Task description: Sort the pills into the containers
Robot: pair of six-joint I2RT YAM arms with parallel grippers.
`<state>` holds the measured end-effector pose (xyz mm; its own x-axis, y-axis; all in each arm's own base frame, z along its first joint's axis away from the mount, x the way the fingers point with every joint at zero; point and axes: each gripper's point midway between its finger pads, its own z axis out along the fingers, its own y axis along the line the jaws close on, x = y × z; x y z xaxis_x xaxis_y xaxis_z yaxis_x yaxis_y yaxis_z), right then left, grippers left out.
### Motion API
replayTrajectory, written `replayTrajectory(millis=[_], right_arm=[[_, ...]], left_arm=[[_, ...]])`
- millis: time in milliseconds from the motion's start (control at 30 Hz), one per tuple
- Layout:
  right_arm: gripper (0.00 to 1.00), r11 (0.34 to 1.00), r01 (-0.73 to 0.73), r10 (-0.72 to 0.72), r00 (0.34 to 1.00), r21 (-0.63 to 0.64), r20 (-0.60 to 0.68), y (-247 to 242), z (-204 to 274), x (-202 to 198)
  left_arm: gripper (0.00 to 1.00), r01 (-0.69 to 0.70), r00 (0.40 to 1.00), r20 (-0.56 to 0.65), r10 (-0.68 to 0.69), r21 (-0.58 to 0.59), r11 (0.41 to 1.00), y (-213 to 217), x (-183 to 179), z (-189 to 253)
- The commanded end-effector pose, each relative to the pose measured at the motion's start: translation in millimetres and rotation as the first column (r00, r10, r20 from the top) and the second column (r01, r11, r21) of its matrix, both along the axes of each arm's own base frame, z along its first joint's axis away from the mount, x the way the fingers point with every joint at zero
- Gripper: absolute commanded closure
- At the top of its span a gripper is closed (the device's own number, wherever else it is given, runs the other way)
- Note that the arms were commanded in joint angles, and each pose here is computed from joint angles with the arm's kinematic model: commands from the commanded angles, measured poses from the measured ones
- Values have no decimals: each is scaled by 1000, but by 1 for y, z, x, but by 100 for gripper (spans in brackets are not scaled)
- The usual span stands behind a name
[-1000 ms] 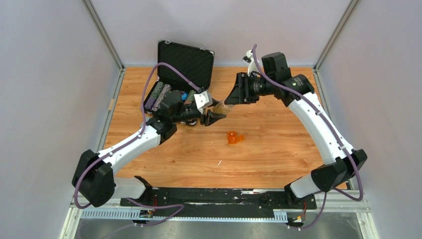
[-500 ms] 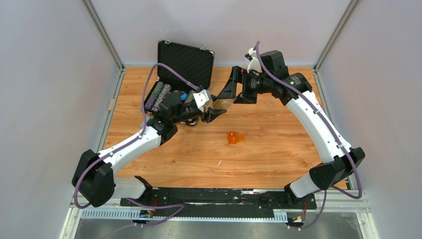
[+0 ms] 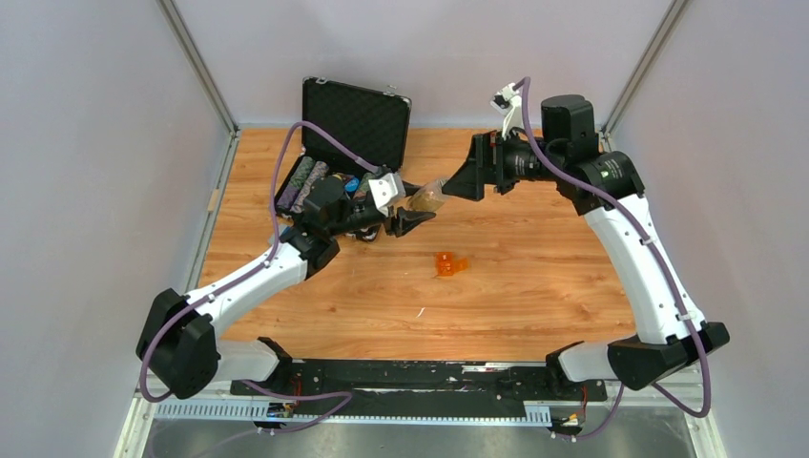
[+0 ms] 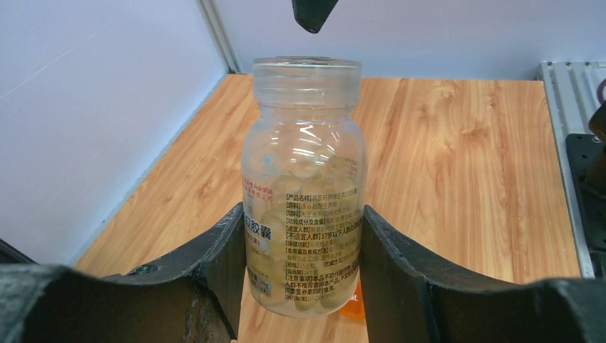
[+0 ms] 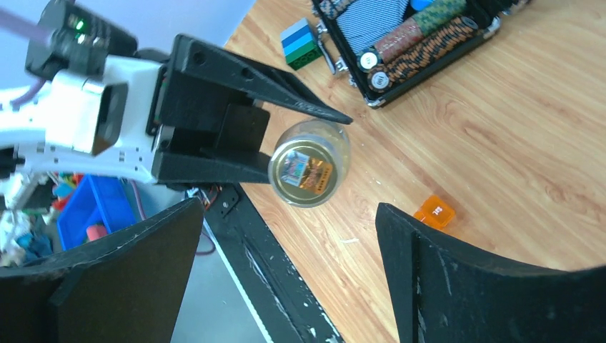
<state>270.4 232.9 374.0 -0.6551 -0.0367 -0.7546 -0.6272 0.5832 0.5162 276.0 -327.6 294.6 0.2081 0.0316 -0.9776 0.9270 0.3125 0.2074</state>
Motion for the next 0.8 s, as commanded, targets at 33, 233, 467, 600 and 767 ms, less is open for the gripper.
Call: replayTrajectory(millis=[33, 233, 467, 600, 767], right_arm=[[7, 980, -196, 196, 970, -19, 141, 3, 13, -28], [18, 976, -213, 217, 969, -46, 117, 7, 4, -27], [36, 972, -221, 227, 970, -79, 84, 19, -5, -24], [37, 975, -192, 200, 977, -110, 69, 20, -14, -17], [43, 978, -176, 184, 981, -115, 62, 20, -16, -14]], left_arm=[[100, 78, 996, 46, -77, -38, 996, 0, -20, 26], [100, 107, 994, 32, -106, -11, 994, -2, -24, 29], [100, 130, 991, 27, -130, 2, 991, -5, -26, 27], [100, 134, 991, 26, -134, 1, 991, -5, -26, 27], [100, 134, 991, 28, -134, 3, 991, -5, -26, 27]])
